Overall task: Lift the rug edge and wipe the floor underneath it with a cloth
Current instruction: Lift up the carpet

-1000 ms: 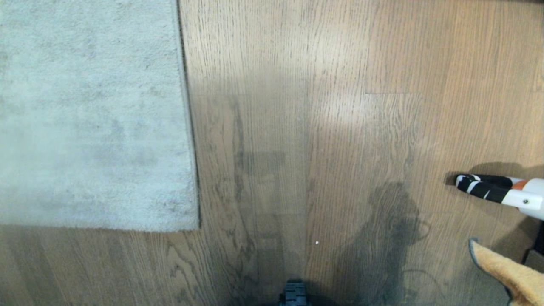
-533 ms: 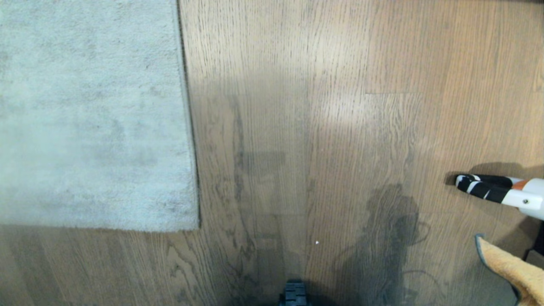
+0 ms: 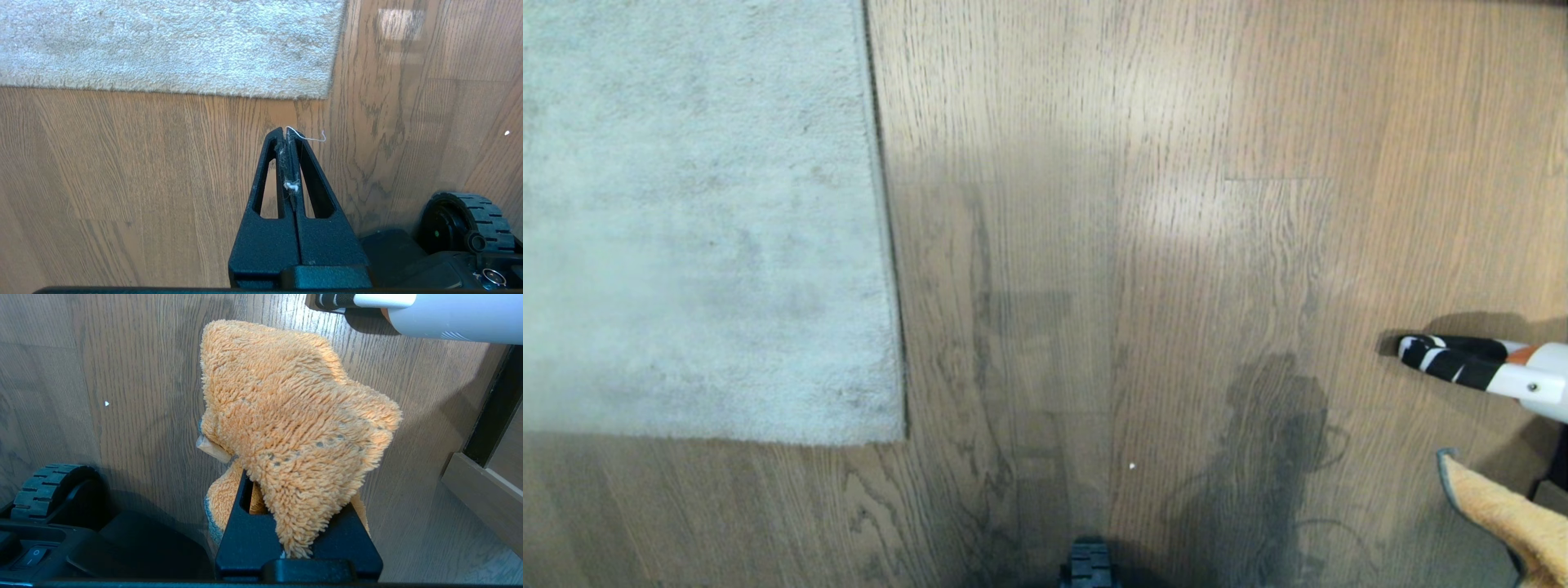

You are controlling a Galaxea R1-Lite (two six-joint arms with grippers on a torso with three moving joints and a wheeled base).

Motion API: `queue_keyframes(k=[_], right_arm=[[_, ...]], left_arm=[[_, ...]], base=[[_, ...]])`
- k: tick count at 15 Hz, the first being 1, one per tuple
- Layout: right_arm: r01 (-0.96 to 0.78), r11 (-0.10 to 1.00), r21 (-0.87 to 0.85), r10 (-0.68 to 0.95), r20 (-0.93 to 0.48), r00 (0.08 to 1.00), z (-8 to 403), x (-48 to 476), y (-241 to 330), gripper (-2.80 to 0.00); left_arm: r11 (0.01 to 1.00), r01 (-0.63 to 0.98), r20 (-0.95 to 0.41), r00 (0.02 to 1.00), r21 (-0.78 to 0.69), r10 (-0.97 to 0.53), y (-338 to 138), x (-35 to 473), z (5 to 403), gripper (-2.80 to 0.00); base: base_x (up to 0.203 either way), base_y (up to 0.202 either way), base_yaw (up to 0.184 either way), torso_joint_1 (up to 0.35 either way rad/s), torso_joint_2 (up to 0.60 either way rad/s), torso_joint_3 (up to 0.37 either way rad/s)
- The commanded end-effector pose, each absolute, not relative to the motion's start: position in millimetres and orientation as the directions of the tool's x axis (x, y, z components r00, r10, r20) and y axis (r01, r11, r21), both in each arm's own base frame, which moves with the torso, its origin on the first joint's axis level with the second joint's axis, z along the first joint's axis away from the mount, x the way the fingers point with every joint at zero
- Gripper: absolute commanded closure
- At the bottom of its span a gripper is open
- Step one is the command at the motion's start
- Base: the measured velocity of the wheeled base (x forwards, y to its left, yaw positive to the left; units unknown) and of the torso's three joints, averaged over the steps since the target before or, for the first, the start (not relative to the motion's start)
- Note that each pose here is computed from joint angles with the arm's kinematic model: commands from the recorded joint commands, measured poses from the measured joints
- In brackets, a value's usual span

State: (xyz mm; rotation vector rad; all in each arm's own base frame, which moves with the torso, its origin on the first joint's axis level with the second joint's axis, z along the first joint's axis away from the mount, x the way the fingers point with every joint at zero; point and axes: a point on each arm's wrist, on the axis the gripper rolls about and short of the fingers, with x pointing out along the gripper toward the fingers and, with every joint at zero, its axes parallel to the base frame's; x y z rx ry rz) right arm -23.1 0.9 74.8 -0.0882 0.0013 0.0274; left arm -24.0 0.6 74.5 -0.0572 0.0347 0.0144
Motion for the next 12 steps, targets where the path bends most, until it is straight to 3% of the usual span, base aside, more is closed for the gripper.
queue_keyframes(k=[1, 12], right_arm=[[-0.028, 0.996, -0.089, 0.028, -0.006, 1.000, 74.9, -22.8, 0.9, 0.00], [-0.028, 0.996, -0.089, 0.028, -0.006, 1.000, 74.9, -22.8, 0.9, 0.00]], left_arm=[[0.998, -0.016, -0.034, 0.999, -0.058, 0.014, 0.6, -24.0, 74.7, 0.00], [0.998, -0.016, -0.035, 0.999, -0.058, 0.014, 0.6, -24.0, 74.6, 0.00]], base=[[0.000, 0.000, 0.000, 0.000, 0.00, 0.000], [0.000, 0.000, 0.000, 0.000, 0.00, 0.000]])
